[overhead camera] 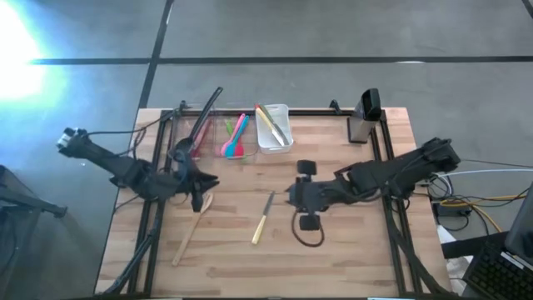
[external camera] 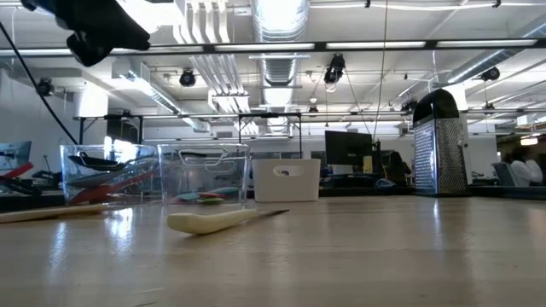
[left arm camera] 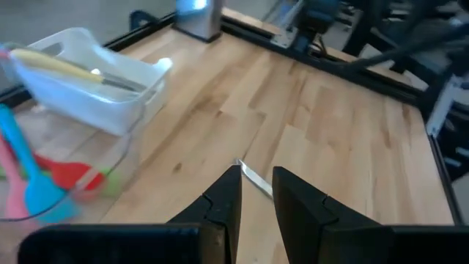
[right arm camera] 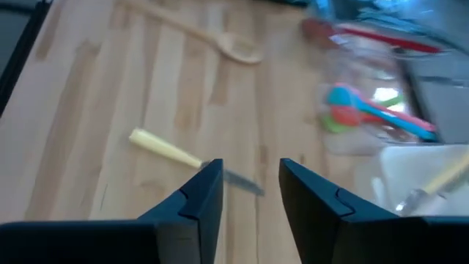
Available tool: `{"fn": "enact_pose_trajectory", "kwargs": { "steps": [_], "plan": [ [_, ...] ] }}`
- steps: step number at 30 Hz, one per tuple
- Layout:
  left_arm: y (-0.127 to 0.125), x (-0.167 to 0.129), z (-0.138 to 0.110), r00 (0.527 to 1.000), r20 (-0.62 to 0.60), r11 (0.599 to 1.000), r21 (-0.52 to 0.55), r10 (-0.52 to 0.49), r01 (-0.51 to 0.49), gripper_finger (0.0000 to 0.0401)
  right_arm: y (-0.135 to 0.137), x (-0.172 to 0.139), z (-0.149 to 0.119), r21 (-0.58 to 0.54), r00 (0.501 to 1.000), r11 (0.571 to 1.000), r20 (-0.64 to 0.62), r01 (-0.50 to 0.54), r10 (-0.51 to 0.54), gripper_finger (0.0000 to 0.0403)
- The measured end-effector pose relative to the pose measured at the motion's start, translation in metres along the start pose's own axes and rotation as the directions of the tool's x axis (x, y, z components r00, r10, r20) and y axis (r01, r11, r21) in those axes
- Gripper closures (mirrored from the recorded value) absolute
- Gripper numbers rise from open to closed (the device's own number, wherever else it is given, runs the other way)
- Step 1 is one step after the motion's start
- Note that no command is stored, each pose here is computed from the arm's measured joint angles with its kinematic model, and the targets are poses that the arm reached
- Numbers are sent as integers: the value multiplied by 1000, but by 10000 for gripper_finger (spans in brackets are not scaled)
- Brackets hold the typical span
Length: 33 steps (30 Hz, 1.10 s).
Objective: Pick & Place Kitchen Items
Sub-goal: Put the yellow table knife into the white bin
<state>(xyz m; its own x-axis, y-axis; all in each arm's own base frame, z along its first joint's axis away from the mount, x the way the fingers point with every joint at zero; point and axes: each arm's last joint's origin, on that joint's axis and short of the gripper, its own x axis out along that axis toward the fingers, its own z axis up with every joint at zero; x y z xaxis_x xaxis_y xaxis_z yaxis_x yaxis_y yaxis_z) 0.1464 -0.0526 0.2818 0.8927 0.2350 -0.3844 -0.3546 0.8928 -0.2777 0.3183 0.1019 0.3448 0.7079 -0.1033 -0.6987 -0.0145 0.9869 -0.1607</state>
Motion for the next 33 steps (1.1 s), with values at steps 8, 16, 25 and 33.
{"fn": "enact_pose_trajectory", "kwargs": {
  "steps": [8,16,25,33],
  "plan": [
    [2,8,-32,1000,-19,998,58,-16,17,321,11,48,-2,-169,996,983,-62,-69,59,248],
    [6,11,-41,1000,-18,999,39,-14,15,321,27,94,1,-257,985,954,-114,-153,127,242],
    [5,11,-40,1000,-7,999,16,-27,27,321,49,150,-1,-332,923,890,-327,-311,201,248],
    [6,8,-39,999,-9,999,23,-47,47,320,67,194,2,-381,872,830,-433,-407,229,233]
  ]
}}
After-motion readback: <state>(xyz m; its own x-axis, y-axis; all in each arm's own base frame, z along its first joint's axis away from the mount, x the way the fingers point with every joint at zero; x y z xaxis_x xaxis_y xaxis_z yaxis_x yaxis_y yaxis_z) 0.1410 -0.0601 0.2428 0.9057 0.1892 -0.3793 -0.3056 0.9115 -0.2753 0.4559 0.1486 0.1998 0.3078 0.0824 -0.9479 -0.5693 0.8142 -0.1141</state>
